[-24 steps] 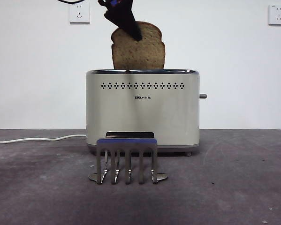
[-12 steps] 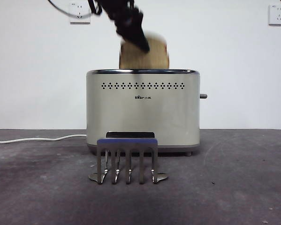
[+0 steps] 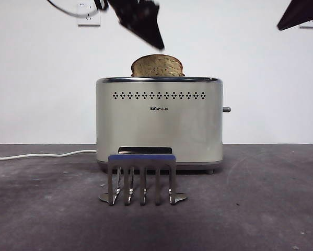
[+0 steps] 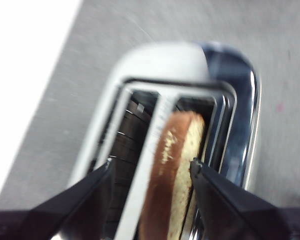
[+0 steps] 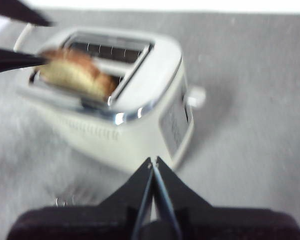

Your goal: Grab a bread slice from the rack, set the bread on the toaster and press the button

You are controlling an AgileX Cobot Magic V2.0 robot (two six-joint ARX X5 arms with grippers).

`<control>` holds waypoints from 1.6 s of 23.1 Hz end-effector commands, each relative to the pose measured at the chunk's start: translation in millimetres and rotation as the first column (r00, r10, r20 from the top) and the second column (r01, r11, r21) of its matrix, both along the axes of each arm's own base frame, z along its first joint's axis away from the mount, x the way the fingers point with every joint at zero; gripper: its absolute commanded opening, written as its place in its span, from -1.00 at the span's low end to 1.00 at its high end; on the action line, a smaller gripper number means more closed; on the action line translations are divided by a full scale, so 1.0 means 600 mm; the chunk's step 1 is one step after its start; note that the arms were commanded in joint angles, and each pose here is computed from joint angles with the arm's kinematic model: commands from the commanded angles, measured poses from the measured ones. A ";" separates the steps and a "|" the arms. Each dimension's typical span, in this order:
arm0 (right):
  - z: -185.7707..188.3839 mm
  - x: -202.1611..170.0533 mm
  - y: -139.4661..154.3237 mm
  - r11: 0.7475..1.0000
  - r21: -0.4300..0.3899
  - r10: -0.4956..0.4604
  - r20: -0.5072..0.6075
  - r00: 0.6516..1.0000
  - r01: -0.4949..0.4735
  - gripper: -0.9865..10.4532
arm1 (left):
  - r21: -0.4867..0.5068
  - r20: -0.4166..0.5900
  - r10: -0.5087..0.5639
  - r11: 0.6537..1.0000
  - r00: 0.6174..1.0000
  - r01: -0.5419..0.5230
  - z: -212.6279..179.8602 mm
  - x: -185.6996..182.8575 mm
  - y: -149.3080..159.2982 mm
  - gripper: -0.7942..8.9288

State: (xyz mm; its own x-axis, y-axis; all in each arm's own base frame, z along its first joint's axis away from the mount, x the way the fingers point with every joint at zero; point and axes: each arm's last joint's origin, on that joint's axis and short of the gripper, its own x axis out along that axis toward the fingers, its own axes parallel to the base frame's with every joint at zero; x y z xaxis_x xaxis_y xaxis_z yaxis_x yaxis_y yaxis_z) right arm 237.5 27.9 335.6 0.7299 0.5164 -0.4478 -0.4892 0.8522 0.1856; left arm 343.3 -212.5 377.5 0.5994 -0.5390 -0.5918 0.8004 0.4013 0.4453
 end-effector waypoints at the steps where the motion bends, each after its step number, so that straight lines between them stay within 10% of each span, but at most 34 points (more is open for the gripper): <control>1: -0.009 0.032 0.005 0.993 0.111 0.030 -0.004 1.000 -0.029 -0.85 | -0.138 -0.035 0.085 0.986 0.996 -0.089 0.045 -0.030 0.019 -0.31; 8: -0.071 0.150 0.017 0.937 0.346 0.075 -0.072 0.995 -0.046 -0.85 | -0.360 -0.105 0.179 0.910 0.978 -0.205 0.161 -0.159 0.095 -0.31; 20: -0.128 0.262 0.024 0.932 0.363 0.066 -0.176 0.982 0.002 -0.85 | -0.485 -0.096 0.117 0.862 0.988 -0.149 0.225 -0.277 0.162 -0.31; 37: -0.203 0.294 0.028 0.940 0.340 0.070 -0.266 0.961 0.025 -0.85 | -0.485 -0.122 0.080 0.865 0.989 -0.129 0.225 -0.288 0.166 -0.31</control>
